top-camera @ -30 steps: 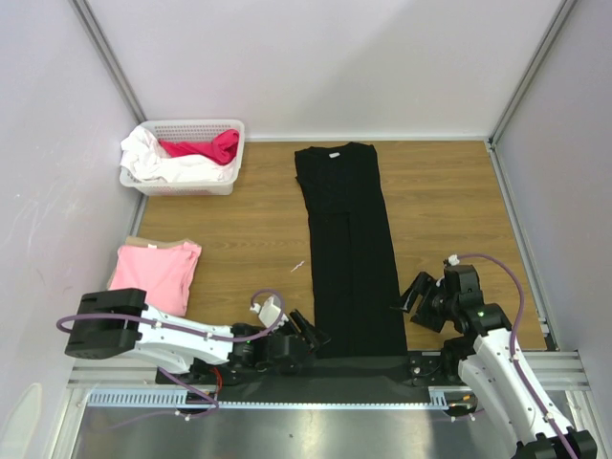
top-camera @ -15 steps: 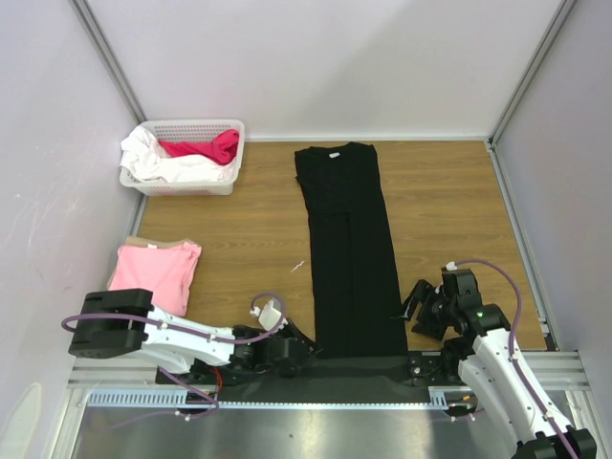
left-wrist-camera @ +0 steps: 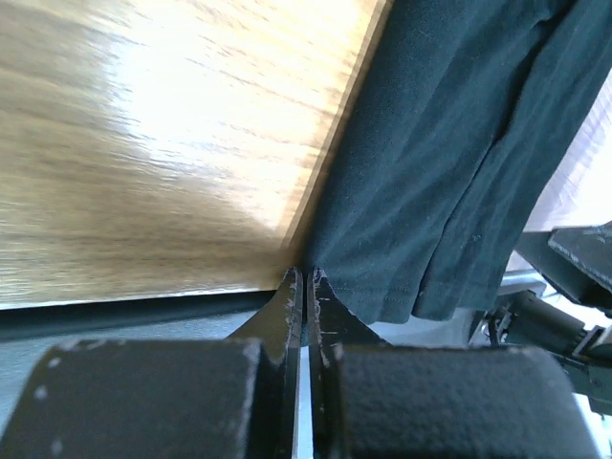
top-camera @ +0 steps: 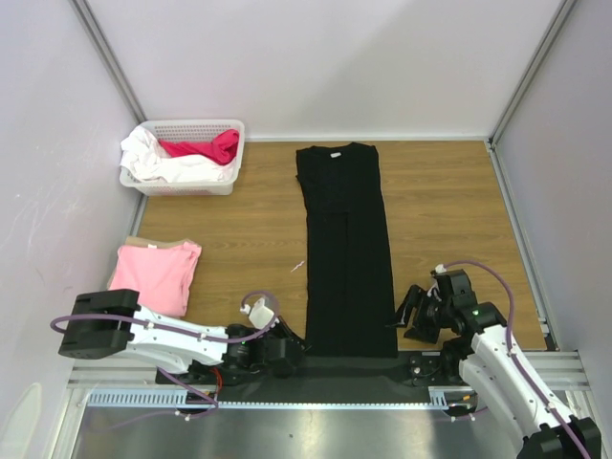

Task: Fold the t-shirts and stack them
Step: Fold the tshirt

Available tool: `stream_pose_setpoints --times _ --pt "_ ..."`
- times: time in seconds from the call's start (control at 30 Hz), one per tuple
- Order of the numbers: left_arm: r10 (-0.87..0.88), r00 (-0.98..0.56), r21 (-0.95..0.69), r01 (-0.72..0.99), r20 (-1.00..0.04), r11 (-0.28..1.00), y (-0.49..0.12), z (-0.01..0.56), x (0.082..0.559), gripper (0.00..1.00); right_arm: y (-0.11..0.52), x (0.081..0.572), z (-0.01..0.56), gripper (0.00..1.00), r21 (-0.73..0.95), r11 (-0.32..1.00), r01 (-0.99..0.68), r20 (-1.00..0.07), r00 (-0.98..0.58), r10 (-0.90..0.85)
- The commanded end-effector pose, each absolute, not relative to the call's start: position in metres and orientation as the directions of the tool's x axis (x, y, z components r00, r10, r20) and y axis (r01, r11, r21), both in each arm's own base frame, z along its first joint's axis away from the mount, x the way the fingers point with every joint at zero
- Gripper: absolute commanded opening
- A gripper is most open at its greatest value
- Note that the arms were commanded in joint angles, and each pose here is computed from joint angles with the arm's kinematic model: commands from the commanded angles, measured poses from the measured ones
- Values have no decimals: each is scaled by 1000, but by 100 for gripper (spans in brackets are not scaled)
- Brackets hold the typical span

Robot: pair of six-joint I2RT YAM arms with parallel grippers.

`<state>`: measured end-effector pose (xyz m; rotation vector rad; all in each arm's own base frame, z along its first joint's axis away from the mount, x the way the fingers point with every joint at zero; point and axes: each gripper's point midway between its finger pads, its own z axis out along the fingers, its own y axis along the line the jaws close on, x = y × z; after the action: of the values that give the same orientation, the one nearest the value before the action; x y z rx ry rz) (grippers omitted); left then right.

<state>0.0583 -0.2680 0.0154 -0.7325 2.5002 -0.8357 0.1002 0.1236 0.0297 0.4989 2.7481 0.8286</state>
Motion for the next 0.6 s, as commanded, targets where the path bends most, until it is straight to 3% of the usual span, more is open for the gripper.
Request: stream_pose_setpoints --times 0.0,0.57 --pt "-674 -714 -637 -433 -190 638 -257 18 66 0 130 83 16 69 566 775 280 -37 -931 364" --pt "-686 -703 -640 -443 -186 628 -251 15 67 0 128 55 10 68 517 785 341 55 -929 367"
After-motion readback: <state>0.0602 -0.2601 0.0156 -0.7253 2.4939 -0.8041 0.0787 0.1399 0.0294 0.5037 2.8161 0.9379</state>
